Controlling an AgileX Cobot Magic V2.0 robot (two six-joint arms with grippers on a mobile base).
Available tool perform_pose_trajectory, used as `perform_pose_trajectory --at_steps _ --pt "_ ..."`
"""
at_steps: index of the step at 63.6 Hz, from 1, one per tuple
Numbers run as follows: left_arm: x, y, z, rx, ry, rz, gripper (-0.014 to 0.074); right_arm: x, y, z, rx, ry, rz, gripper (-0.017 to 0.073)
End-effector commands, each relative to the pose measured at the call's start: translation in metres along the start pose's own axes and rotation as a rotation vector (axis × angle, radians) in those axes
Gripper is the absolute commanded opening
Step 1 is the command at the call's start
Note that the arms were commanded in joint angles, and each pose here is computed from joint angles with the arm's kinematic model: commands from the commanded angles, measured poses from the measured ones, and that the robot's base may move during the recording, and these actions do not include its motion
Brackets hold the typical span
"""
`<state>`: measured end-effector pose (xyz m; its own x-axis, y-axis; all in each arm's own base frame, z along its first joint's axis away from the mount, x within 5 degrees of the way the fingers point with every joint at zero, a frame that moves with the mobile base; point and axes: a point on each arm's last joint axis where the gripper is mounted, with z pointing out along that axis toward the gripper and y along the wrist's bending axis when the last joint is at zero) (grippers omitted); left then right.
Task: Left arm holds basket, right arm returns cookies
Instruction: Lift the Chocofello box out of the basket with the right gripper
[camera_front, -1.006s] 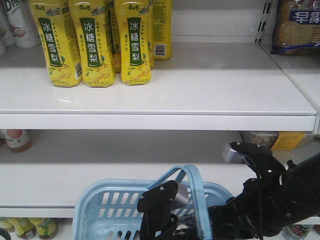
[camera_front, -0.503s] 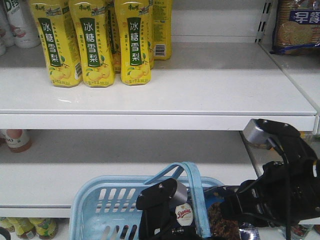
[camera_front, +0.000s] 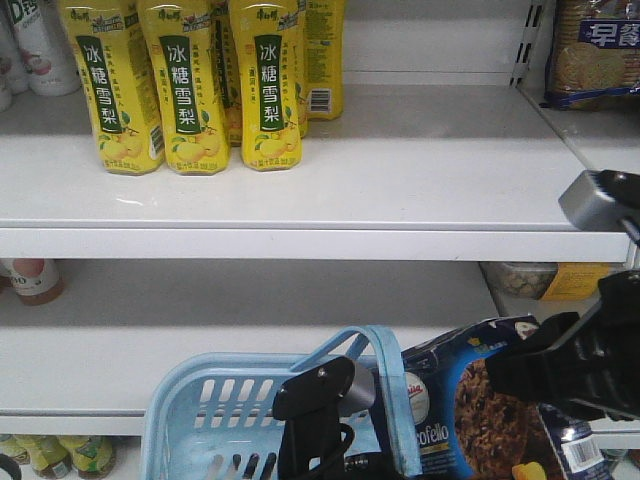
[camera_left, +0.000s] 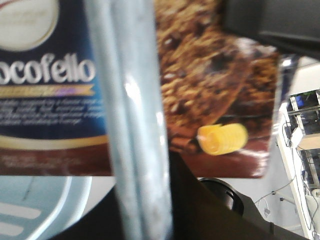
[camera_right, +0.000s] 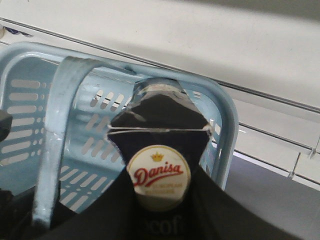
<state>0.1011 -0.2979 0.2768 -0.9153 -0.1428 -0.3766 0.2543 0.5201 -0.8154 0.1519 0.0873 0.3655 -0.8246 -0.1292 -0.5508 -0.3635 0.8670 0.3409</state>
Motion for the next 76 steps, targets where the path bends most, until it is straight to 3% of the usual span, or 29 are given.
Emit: perform_pose_trajectory --at_steps 1,19,29,40,76 --pt "-0.009 -0.019 -0.013 0.069 -0.038 0.013 -0.0006 -0.008 0.01 -0.023 -0.04 -0.114 -0.007 0.0153" --pt "-0.009 -0.019 -0.013 0.069 -0.038 0.013 -0.0006 -0.003 0.019 -0.055 -0.052 -0.152 -0.047 0.0153" --pt "-0.009 -0.019 -0.013 0.069 -0.038 0.013 -0.0006 -0.002 0.021 -0.076 -0.011 -0.223 -0.054 0.0153" --pt "-0.009 -0.019 -0.013 0.069 -0.038 0.013 -0.0006 -0.005 0.019 -0.094 0.054 -0.307 -0.042 0.0153" --pt "-0.009 -0.019 -0.013 0.069 -0.038 0.013 -0.0006 -0.034 0.017 -0.117 0.094 -0.695 -0.003 0.0153"
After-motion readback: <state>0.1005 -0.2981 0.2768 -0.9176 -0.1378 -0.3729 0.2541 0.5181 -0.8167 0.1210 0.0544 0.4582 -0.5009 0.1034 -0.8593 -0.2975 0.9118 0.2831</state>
